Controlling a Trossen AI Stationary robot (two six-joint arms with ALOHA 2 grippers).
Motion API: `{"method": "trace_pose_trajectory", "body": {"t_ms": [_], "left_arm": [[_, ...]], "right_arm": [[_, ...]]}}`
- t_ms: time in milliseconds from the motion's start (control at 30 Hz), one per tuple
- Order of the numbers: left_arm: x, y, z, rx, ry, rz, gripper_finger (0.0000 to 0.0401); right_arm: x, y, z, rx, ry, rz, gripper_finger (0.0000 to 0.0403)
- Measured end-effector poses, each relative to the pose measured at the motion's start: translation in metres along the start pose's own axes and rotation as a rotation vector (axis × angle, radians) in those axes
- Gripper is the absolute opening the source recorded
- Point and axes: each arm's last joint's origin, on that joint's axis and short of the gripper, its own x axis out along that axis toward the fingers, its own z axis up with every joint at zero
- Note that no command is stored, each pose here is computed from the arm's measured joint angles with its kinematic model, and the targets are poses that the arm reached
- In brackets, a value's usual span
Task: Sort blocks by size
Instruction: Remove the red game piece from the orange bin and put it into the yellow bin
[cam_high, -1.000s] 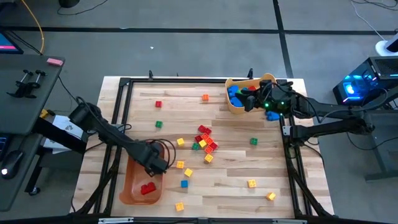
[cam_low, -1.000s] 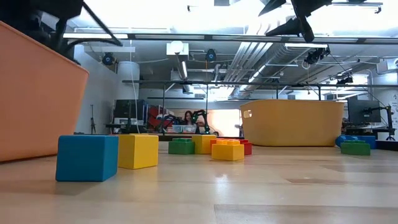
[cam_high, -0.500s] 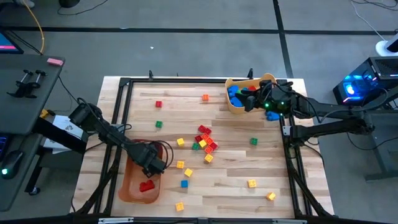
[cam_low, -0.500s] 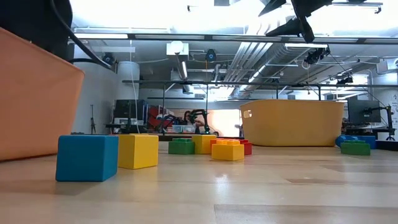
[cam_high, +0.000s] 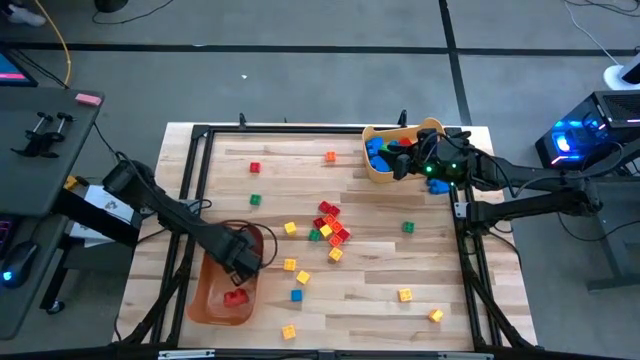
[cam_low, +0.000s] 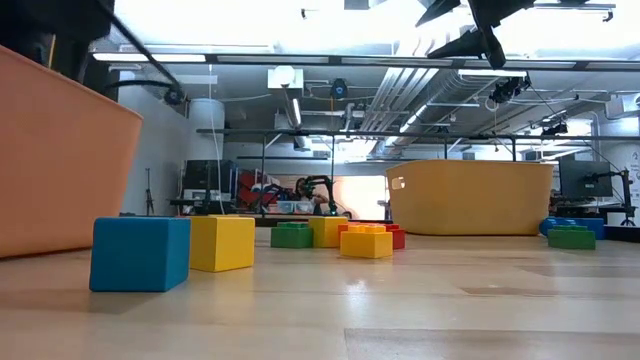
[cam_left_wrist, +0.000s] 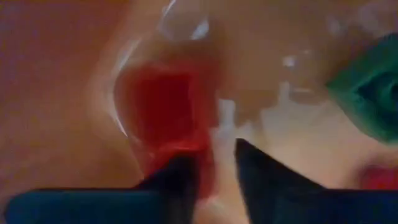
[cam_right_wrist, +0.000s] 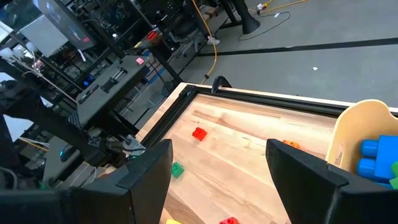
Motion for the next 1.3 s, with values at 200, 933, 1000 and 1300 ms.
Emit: {"method": "trace_pose_trajectory", "body": {"t_ms": [200,933,1000,1300], "left_arm": [[-0.045,0.011,-0.009,0.064,-0.033,-0.096,0.0009],[-0.191,0.041,0.121,0.179,-1.163,-0.444,0.0001],[-0.178,0.033,0.161,0.188,-1.215,-0.463,0.0001],[-0.115,0.011,0.308,0.054,-1.391,-0.691,0.0]], "right_arm": [[0.0,0.0,0.0,-0.001,0.001,-0.001,0.0256],[0.0,0.0,0.001,0.014,-0.008,0.002,0.0256],[0.0,0.001,0.002,0.029,-0.027,0.006,0.0256],[-0.002,0.012,0.015,0.037,-0.152,0.11,0.0256]]}}
